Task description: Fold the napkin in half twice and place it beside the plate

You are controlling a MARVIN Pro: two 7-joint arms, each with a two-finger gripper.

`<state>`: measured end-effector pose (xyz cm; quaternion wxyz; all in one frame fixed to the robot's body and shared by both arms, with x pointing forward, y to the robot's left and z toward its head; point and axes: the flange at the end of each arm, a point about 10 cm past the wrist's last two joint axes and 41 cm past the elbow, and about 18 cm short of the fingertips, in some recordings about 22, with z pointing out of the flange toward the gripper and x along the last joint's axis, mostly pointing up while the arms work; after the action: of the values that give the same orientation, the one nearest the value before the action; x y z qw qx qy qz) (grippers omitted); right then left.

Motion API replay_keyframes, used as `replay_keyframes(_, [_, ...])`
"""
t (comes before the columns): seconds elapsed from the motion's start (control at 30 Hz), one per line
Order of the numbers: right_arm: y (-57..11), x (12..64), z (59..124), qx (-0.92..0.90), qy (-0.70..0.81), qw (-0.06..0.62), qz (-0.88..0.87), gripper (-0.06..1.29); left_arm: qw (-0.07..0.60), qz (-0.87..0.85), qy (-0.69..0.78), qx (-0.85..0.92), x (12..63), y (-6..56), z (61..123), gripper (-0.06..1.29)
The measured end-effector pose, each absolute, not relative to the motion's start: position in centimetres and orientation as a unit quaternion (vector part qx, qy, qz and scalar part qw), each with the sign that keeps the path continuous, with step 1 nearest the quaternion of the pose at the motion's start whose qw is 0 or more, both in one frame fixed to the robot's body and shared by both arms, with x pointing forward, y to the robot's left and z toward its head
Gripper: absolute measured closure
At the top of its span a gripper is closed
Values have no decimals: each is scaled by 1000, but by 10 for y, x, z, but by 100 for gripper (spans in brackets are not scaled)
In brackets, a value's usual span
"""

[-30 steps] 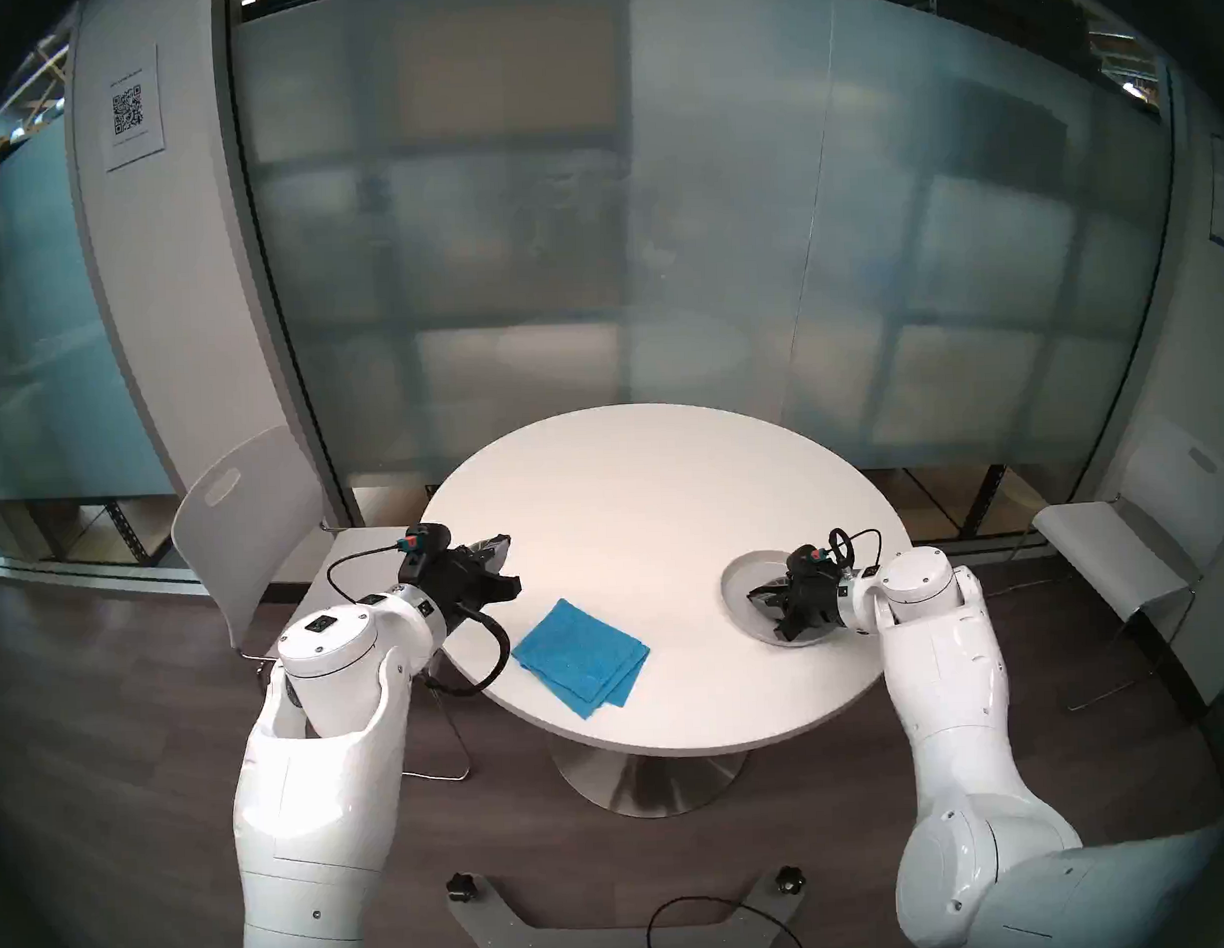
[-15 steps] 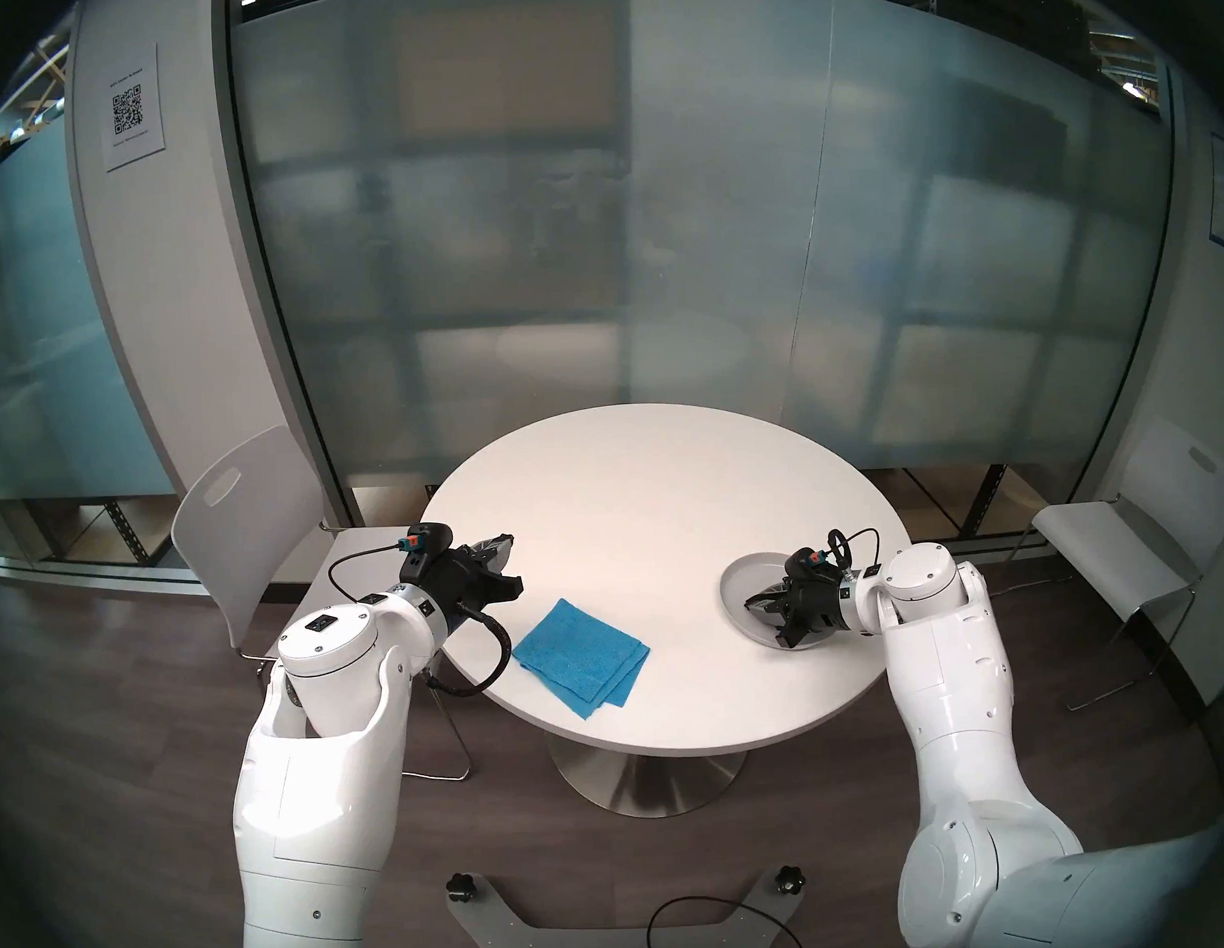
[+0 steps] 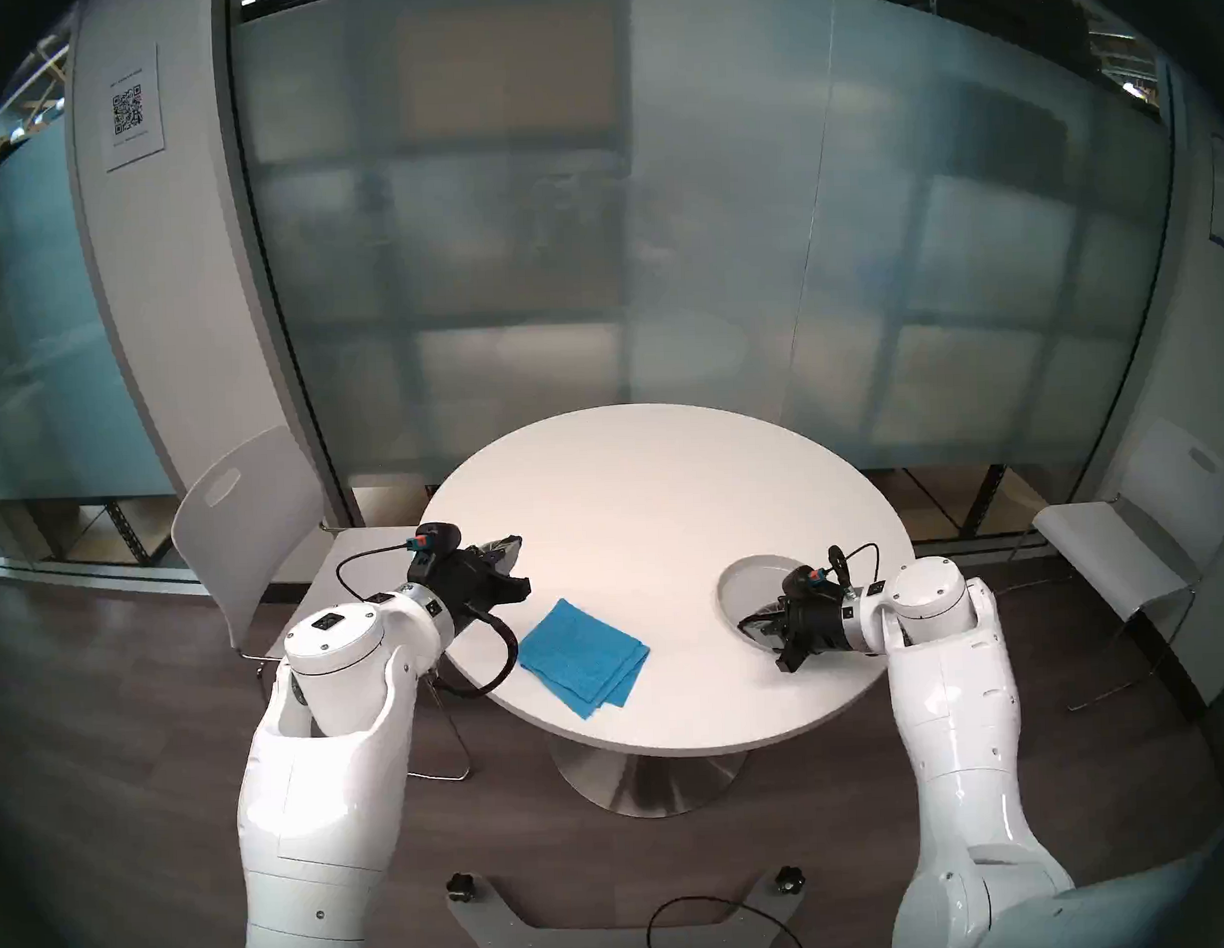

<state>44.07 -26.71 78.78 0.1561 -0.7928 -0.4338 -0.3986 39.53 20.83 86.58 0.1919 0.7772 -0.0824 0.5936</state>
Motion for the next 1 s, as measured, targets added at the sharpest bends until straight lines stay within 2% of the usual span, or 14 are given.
replay_keyframes(1.0, [-250,429,795,-776,-455,176,-401,91,186,597,-79,776,398,215,870,125])
